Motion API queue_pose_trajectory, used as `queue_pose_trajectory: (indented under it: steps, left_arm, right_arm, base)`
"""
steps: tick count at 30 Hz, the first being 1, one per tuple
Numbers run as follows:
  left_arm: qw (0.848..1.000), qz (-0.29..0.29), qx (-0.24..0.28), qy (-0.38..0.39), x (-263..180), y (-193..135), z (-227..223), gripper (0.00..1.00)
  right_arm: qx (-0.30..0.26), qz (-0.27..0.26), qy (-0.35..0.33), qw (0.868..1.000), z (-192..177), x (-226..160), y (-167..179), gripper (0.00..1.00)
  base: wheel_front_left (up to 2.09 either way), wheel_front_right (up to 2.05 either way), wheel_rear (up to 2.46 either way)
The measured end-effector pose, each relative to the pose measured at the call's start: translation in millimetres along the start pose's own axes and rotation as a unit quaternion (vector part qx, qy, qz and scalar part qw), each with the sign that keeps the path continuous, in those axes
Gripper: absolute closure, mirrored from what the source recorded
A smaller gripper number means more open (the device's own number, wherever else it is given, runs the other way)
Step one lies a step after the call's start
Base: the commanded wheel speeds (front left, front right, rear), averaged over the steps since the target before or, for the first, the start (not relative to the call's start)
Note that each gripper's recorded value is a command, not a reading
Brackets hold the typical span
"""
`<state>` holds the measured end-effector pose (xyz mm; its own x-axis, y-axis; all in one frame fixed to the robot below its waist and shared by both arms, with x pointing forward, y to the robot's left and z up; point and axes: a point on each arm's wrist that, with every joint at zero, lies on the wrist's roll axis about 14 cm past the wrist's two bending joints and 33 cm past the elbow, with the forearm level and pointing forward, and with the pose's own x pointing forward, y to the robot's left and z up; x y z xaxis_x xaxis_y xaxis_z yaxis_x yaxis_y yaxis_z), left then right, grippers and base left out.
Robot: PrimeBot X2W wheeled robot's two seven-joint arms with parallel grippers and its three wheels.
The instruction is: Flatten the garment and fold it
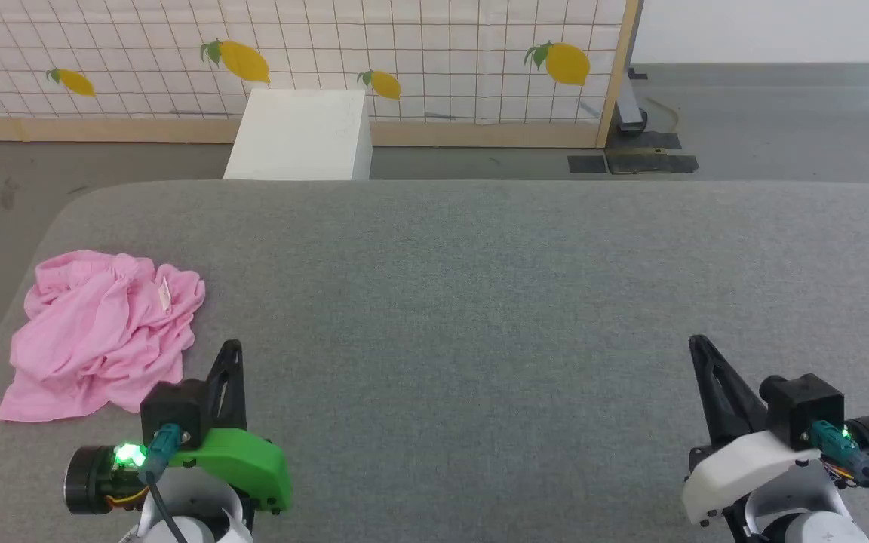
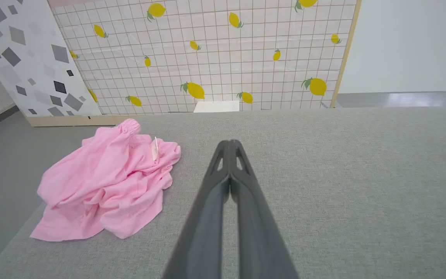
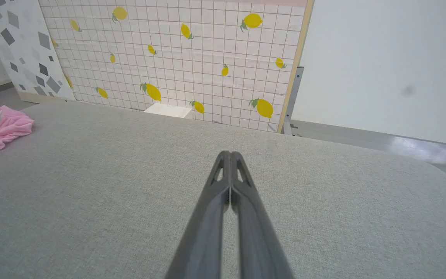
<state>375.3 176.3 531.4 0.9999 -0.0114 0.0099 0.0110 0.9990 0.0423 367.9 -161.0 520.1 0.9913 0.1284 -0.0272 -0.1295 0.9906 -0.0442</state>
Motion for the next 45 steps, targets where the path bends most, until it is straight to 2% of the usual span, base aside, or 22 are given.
queue_pose_trajectory:
  steps: [15,16,31,45]
  left_arm:
    - [1.0,0.0,0.0,0.0,0,0,0,1.0]
    - [1.0,0.0,0.0,0.0,0,0,0,0.0]
    - [1.0,-0.003,-0.009,0.002,-2,-3,-4,0.0]
    - [0.999,0.038,-0.018,0.005,-15,19,-11,0.0]
  right_arm:
    - [0.0,0.0,0.0,1.0,0,0,0,1.0]
    - [0.0,0.0,0.0,1.0,0,0,0,0.0]
    - [0.0,0.005,-0.001,1.0,-1,1,3,0.0]
    - [0.001,0.044,-0.005,0.999,-3,16,27,0.0]
  base:
    - [0.0,0.0,0.0]
    - [0.0,0.0,0.0]
    - [0.0,0.0,0.0]
    - [0.0,0.0,0.0]
